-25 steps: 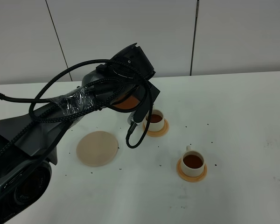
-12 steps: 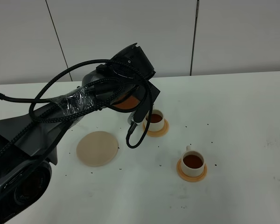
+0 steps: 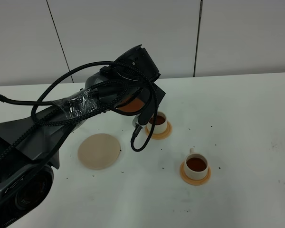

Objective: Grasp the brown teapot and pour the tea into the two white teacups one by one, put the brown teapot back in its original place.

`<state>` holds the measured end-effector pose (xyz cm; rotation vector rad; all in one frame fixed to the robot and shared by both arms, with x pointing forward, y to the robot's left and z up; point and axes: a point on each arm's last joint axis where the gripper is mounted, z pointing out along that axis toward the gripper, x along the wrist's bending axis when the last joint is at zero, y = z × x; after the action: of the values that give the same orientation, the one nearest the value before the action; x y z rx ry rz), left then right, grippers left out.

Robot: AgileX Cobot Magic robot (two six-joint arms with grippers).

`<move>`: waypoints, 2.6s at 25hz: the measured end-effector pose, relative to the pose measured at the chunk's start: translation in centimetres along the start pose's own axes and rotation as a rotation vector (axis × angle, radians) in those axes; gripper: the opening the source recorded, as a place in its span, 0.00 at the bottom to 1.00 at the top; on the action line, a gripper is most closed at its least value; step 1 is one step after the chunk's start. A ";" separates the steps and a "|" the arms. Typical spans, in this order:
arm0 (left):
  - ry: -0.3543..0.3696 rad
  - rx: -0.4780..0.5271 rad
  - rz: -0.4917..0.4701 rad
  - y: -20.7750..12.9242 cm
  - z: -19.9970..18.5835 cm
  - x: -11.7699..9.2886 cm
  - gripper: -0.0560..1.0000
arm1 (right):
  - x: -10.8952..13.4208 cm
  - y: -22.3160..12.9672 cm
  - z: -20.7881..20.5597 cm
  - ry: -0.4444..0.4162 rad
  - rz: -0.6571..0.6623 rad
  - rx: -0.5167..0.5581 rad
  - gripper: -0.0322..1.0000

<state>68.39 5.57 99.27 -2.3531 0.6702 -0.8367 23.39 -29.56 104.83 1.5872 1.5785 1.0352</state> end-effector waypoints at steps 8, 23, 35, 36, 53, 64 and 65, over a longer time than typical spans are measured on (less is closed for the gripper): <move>-0.003 -0.008 -0.008 0.1 0.0 0.0 0.22 | 0.0 0.0 0.0 0.000 0.000 0.000 0.26; -0.061 -0.041 -0.065 0.4 -0.1 -0.5 0.22 | 0.0 0.0 0.0 0.000 0.000 0.000 0.26; -0.147 -0.109 -0.203 -0.9 -0.3 -1.3 0.22 | 0.0 0.0 0.0 0.000 0.000 0.000 0.26; -0.161 -0.113 -0.214 -1.0 -0.2 -1.4 0.22 | 0.0 0.0 0.0 0.000 0.000 0.000 0.26; -0.338 -0.257 -0.572 -3.8 -0.4 -1.6 0.22 | 0.0 0.0 0.0 0.000 0.000 0.000 0.26; -0.409 -0.356 -0.715 -4.1 0.1 -1.9 0.22 | 0.0 0.0 0.0 0.000 0.000 0.000 0.26; -0.412 -0.362 -0.721 -4.1 0.1 -1.9 0.22 | 0.0 0.0 0.0 0.000 0.000 0.000 0.26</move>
<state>68.23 9.73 101.01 -3.0231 -0.2485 -0.4836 23.39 -29.56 104.83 1.5872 1.5785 1.0352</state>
